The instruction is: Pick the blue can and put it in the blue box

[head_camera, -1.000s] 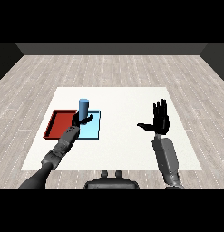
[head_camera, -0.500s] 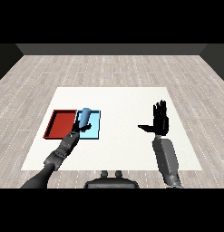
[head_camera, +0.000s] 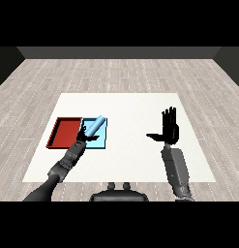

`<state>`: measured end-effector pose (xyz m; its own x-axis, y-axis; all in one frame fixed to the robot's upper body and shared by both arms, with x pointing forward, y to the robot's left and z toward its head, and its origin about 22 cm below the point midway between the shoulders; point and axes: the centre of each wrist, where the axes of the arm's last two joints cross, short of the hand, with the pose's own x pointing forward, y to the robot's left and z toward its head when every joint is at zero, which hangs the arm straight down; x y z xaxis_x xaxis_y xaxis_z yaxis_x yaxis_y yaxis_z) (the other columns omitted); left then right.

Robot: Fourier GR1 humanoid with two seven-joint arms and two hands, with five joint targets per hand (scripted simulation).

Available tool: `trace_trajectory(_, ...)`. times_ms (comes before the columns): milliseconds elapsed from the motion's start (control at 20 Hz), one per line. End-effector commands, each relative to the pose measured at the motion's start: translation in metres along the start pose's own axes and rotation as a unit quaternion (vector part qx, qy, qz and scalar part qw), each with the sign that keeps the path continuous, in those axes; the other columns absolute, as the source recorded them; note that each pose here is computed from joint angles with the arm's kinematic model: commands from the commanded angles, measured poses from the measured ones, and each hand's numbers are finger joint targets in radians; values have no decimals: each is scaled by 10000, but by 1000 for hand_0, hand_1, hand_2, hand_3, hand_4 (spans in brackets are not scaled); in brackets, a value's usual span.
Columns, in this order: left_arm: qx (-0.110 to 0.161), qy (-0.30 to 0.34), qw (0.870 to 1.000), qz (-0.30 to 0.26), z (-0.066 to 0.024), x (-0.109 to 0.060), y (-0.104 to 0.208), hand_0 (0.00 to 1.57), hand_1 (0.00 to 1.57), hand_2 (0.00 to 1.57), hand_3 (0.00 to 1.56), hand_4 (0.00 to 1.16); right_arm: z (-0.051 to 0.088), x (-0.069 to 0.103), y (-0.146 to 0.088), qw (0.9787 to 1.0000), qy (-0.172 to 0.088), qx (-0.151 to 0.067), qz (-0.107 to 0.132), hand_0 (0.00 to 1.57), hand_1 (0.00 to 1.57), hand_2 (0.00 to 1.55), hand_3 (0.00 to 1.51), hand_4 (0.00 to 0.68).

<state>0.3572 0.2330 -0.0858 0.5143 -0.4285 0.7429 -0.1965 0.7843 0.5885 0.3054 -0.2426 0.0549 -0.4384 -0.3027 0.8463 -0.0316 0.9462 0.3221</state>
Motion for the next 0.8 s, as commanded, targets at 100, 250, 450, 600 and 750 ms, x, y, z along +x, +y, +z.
trace_trajectory(100, 826, -496, 9938, 554, -31, 175, 17, 0, 0, 0, 0, 0, -51, -19, 35, 9999, -73, 70, 24, 0, 0, 0, 0, 0)
trace_trajectory(250, 1020, -1451, 9785, 1052, -64, 409, 73, 0, 0, 0, 0, 0, 83, -39, 35, 9998, -51, 96, -168, 0, 0, 0, 0, 0)
trace_trajectory(450, 250, -2605, 9435, 2031, 65, 756, -94, 0, 0, 0, 0, 0, -80, 125, 27, 9997, -128, 200, -75, 0, 0, 0, 0, 0)
trace_trajectory(600, -242, -3439, 8992, 2696, 182, 824, -164, 0, 0, 0, 0, 0, 100, 132, -117, 9997, 87, 191, 109, 0, 0, 0, 0, 0)
trace_trajectory(750, -498, -3950, 8676, 2977, 211, 709, -39, 0, 0, 0, 0, 0, 285, -6, -132, 9986, 348, 326, 223, 0, 0, 0, 0, 0)
